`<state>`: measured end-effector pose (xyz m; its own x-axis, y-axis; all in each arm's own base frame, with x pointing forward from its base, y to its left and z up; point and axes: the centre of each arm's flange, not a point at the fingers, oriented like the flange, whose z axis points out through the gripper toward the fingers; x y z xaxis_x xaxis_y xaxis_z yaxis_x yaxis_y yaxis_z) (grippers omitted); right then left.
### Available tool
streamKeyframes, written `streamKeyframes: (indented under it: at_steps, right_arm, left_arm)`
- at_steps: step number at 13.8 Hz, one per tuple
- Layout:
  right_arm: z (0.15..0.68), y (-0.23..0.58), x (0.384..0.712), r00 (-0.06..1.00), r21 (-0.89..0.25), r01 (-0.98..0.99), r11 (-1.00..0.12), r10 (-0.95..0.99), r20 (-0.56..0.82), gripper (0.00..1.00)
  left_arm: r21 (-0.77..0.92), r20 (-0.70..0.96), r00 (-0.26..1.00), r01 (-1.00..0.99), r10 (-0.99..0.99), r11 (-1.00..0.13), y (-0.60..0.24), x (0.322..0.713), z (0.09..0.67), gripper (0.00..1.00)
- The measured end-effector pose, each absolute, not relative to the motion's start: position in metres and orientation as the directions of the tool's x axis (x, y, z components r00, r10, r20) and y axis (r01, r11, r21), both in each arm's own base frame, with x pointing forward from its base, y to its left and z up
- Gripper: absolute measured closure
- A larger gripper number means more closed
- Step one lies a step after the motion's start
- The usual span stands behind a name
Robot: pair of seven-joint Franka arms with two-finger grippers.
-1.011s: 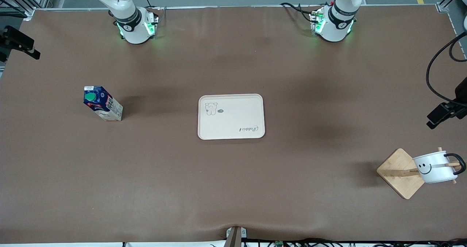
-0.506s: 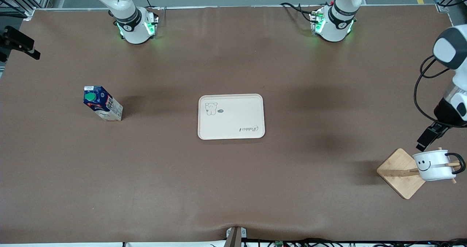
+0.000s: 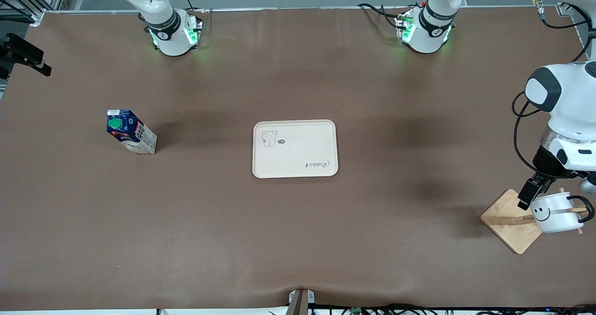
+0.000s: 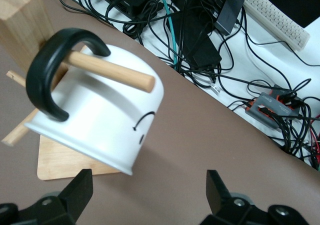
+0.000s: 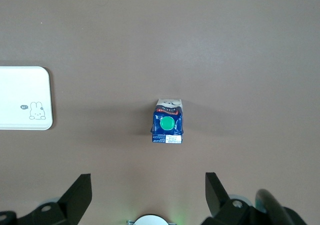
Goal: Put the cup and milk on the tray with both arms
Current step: 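Lower the left gripper onto the white mug on the wooden stand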
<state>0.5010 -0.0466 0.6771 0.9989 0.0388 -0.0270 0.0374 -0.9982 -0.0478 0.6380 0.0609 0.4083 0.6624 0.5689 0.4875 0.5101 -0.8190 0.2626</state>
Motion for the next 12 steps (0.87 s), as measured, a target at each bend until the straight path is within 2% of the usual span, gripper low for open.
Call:
streamKeyframes:
  at_steps: [4, 6, 7, 8, 9, 10, 12]
  right_arm:
    - [0.677, -0.047, 0.501, 0.999, -0.048, 0.037, -0.998, 0.039, -0.027, 0.0]
    - [0.677, -0.047, 0.501, 0.999, -0.048, 0.037, -0.998, 0.038, -0.025, 0.0]
    - [0.677, -0.047, 0.501, 0.999, -0.047, 0.037, -0.998, 0.038, -0.025, 0.0]
    - [0.677, -0.047, 0.501, 0.999, -0.047, 0.037, -0.998, 0.038, -0.024, 0.0]
    - [0.677, -0.047, 0.502, 0.999, -0.047, 0.037, -0.998, 0.038, -0.023, 0.0]
    - [0.677, -0.047, 0.502, 0.999, -0.047, 0.037, -0.998, 0.038, -0.023, 0.0]
    - [0.676, -0.047, 0.502, 0.999, -0.047, 0.037, -0.998, 0.038, -0.025, 0.0]
  left_arm:
    - [0.273, 0.5, 0.647, 0.513, 0.575, -0.814, 0.069, 0.638, 0.392, 0.01]
    - [0.275, 0.502, 0.646, 0.511, 0.575, -0.814, 0.069, 0.639, 0.389, 0.06]
    - [0.277, 0.506, 0.644, 0.509, 0.574, -0.815, 0.069, 0.64, 0.388, 0.12]
    - [0.279, 0.509, 0.642, 0.507, 0.573, -0.816, 0.069, 0.64, 0.385, 0.13]
    - [0.278, 0.513, 0.644, 0.501, 0.568, -0.82, 0.069, 0.642, 0.382, 0.2]
    - [0.272, 0.518, 0.65, 0.492, 0.556, -0.827, 0.069, 0.643, 0.38, 0.2]
    - [0.262, 0.529, 0.658, 0.474, 0.536, -0.841, 0.07, 0.647, 0.378, 0.3]
